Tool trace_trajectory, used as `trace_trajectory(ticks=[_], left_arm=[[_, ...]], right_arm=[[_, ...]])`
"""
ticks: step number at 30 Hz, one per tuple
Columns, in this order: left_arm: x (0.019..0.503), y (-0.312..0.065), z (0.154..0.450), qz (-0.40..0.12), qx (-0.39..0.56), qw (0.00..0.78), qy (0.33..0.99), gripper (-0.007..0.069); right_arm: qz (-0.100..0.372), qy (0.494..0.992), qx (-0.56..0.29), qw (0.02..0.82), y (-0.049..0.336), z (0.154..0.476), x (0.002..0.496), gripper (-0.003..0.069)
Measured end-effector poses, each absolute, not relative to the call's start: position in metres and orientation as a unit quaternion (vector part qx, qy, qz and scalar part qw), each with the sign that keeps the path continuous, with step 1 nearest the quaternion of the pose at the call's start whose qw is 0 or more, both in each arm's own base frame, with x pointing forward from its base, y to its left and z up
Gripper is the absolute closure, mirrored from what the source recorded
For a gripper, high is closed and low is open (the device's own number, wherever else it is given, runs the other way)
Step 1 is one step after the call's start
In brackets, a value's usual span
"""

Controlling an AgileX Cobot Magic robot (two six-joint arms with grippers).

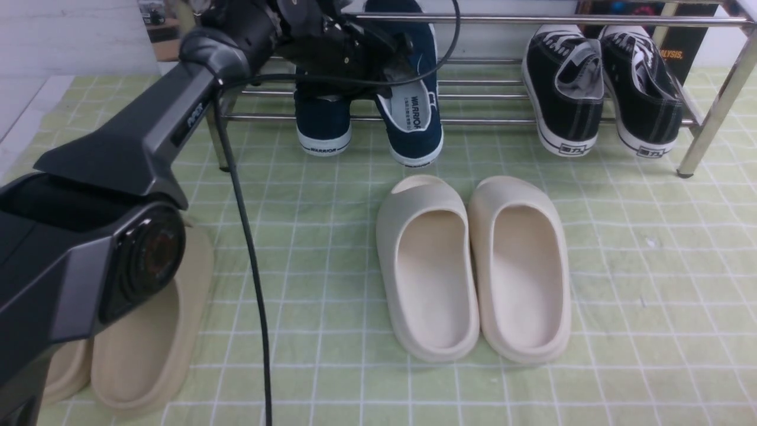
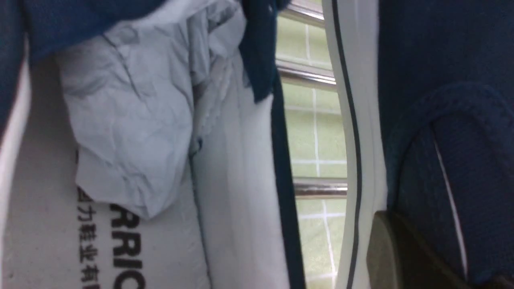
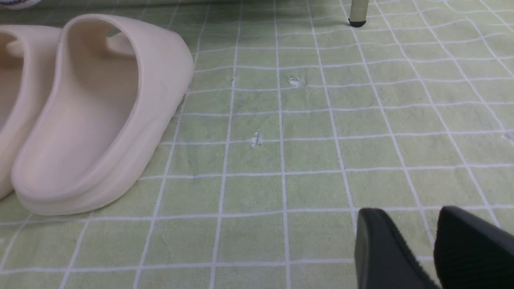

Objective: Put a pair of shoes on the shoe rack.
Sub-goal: Use the left arm to put a shoe into the shoe rack

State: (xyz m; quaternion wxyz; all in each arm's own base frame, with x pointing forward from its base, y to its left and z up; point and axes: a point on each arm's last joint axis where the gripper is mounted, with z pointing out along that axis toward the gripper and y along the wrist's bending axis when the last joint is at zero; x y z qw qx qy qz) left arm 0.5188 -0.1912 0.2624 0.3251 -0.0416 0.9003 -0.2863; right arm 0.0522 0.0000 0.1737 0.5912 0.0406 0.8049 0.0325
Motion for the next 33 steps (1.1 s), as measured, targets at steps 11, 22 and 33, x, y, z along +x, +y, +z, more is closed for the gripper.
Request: trace_trajectory(ticks=[11,22,33], left_arm=[[0.527,-0.189,0.273,-0.285,-0.013,0.395,0.873,0.023],[0.491,-0.185,0.322,-0.257,0.086,0.356,0.894,0.0352],[0.437,-0.165,0.375,-0.2,0.137,0.289,0.926,0.0638]], right_arm=[[0.032,0.805,0.041,0.591,0.0,0.174,0.052,0.0419],[0.032,0.805,0.041,0.591,0.0,0.174,0.052,0.0419],[0.032,0.805,0.041,0.591,0.0,0.174,0.052,0.0419]])
